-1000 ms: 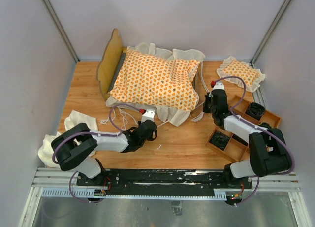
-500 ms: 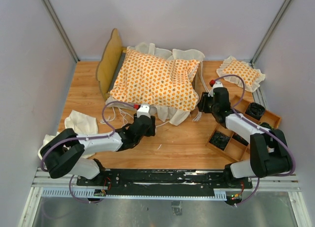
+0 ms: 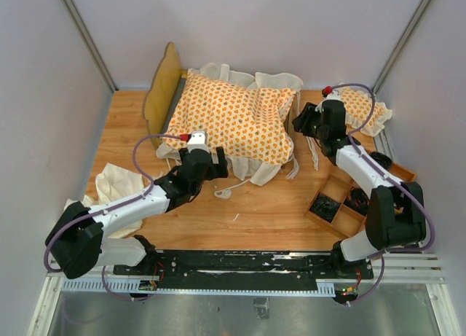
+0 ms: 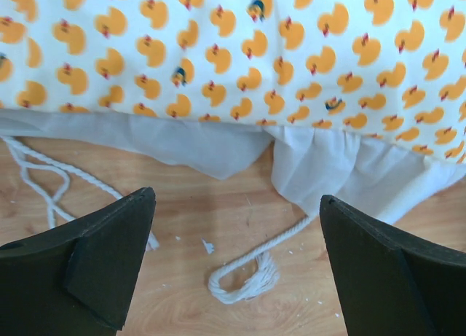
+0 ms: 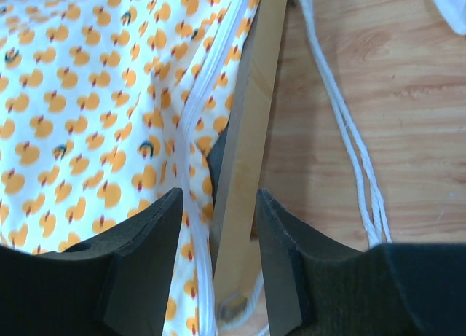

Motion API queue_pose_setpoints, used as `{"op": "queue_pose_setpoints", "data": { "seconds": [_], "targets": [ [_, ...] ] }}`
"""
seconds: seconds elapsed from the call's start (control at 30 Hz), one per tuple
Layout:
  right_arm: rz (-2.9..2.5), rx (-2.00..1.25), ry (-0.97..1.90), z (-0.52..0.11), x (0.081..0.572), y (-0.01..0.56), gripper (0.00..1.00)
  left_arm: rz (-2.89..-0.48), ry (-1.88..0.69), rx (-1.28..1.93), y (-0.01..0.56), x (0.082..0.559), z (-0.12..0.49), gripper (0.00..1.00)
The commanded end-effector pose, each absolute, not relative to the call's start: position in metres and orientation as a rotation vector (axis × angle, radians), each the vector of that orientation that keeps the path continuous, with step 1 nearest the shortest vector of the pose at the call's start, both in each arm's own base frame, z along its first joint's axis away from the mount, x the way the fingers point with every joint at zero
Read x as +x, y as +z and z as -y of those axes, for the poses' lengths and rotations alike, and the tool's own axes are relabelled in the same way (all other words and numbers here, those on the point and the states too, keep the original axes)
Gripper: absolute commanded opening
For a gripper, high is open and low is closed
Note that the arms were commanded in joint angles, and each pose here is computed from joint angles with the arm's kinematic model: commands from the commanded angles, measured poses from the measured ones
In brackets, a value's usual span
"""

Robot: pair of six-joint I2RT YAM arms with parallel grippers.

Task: Set up the pet bed
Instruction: Adjust the ropes on the mattress, then adjust the bed frame at the center of the board.

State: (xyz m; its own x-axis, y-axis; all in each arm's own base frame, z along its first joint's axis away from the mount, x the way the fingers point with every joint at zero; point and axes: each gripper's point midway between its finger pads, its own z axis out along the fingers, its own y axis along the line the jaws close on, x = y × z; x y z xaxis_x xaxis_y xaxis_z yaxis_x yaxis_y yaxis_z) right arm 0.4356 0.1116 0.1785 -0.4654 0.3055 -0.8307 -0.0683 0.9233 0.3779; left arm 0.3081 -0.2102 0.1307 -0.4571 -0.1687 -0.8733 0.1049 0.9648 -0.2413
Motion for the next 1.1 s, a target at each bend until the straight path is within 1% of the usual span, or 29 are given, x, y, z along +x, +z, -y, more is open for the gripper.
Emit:
{"op": "queue_pose_setpoints", "data": {
  "seconds": [0.0,0.2,0.37,0.43,0.57,0.7,0.8,0.93,1.0,1.07],
  "targets": [
    [-2.017,0.330,0.407,-0.099,0.465,0.174,0.46,-1.993,-0.315,-0.098,0.155,0.316,0.192,0.99],
    [-2.135,0.335,0.419,-0.113,0.503,0.157,0.41,-2.013,-0.237,-0.182,0.153,0.316,0.165,0.99],
    [-2.227,0.410,0.254,-0.093,0.510,0.126,0.39,-2.031,-0.277,-0.222,0.146,0.313,0.155,0.99],
    [-2.252,0.429,0.233,-0.090,0.508,0.113,0.34,-2.014,-0.267,-0.230,0.151,0.317,0.146,0.96],
    [-2.311,0.391,0.226,-0.095,0.493,0.101,0.21,-1.958,-0.200,-0.321,0.176,0.344,0.107,0.93],
    [-2.324,0.420,0.134,-0.079,0.468,0.104,0.09,-1.932,-0.230,-0.414,0.199,0.371,0.080,0.90],
    [-2.311,0.442,0.119,-0.072,0.450,0.109,0.05,-1.870,-0.224,-0.499,0.208,0.391,0.059,0.86],
    [-2.308,0.491,0.120,-0.066,0.421,0.110,0.05,-1.835,-0.186,-0.549,0.213,0.417,0.045,0.82],
    [-2.309,0.522,0.137,-0.065,0.405,0.105,0.06,-1.808,-0.164,-0.553,0.218,0.429,0.037,0.77],
    [-2.299,0.520,0.214,-0.073,0.396,0.106,0.08,-1.791,-0.161,-0.552,0.220,0.439,0.028,0.69]
  ]
}}
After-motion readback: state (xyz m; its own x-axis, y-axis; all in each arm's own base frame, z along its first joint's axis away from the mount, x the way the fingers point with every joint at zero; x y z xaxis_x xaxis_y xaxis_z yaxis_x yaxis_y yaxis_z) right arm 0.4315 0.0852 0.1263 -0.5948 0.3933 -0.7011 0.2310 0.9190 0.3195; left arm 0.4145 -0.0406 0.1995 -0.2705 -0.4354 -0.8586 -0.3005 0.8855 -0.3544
